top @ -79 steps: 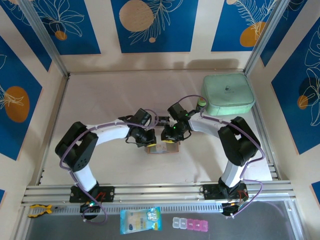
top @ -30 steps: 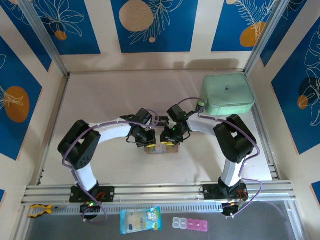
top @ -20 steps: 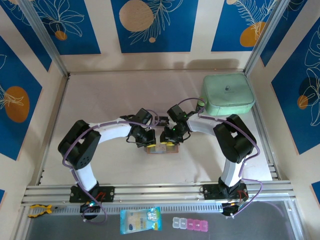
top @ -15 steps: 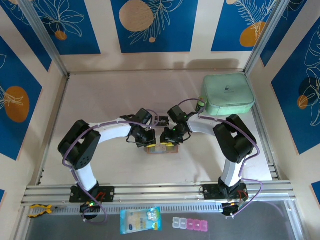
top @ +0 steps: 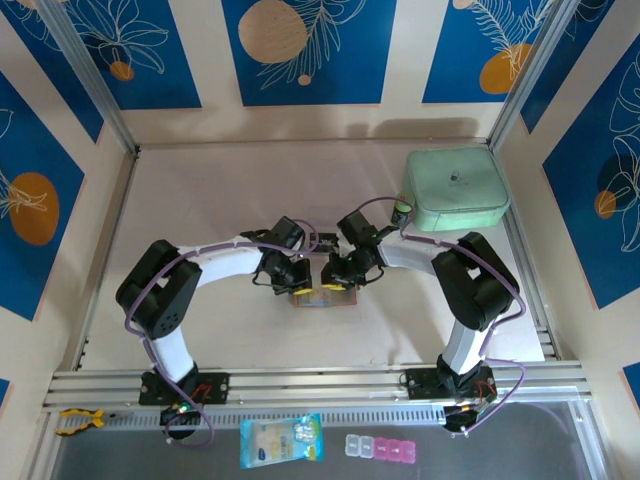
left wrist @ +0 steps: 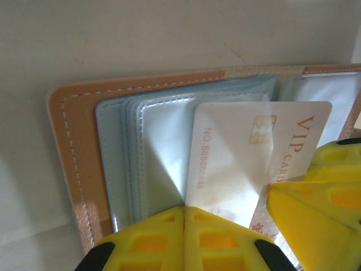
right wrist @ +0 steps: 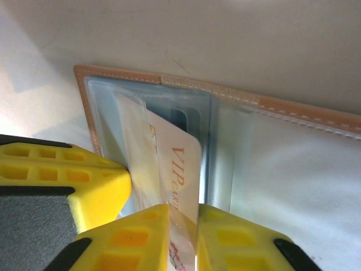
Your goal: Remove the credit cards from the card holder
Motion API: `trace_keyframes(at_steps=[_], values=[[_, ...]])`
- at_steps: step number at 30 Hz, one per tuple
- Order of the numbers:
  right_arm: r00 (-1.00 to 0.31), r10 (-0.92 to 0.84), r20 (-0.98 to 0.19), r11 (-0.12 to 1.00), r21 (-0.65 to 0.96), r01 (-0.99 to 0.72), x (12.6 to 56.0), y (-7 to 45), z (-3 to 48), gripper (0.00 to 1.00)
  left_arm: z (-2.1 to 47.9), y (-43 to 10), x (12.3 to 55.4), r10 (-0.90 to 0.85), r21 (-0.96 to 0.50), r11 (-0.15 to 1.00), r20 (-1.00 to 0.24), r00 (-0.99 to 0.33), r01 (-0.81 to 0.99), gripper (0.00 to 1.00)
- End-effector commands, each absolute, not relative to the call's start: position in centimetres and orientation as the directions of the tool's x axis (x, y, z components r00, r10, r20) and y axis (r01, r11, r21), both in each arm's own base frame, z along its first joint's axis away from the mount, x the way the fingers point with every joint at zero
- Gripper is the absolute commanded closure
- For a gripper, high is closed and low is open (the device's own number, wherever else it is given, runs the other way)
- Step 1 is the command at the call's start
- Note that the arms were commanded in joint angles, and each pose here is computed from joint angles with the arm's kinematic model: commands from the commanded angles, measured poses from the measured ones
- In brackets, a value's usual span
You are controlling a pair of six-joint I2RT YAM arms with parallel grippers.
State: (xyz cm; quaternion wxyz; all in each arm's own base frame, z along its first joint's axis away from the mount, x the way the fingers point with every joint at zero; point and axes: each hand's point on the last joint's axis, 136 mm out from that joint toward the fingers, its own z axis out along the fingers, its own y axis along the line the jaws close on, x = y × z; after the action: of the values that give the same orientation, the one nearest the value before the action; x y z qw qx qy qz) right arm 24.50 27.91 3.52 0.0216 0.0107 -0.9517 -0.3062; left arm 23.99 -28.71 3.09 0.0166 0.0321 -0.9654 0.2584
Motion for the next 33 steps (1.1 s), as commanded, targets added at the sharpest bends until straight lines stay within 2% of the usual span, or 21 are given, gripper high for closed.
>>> trace_keyframes(at_steps=[1, 6, 24, 33], values=[[-0.999, -0.035, 0.041, 0.792, 0.611, -0.003, 24.0, 27.9, 4.3, 0.84, 2.4, -28.3, 23.5, -0.041, -0.459, 0.886, 0.066, -0.997, -0.067, 0.92], [-0.999, -0.035, 0.041, 0.795, 0.607, -0.003, 23.9, 27.7, 4.3, 0.90, 2.3, -28.2, 23.5, -0.041, -0.455, 0.888, 0.066, -0.997, -0.067, 0.92], [-0.999, -0.038, -0.008, 0.823, 0.567, -0.035, 24.3, 24.9, 6.0, 0.95, 2.3, -27.9, 23.2, -0.051, -0.460, 0.885, 0.065, -0.997, -0.076, 0.92], [-0.996, -0.056, -0.070, 0.817, 0.571, -0.086, 25.0, 24.6, 8.1, 0.98, 3.1, -28.5, 23.7, -0.052, -0.493, 0.867, 0.041, -0.998, -0.066, 0.92]])
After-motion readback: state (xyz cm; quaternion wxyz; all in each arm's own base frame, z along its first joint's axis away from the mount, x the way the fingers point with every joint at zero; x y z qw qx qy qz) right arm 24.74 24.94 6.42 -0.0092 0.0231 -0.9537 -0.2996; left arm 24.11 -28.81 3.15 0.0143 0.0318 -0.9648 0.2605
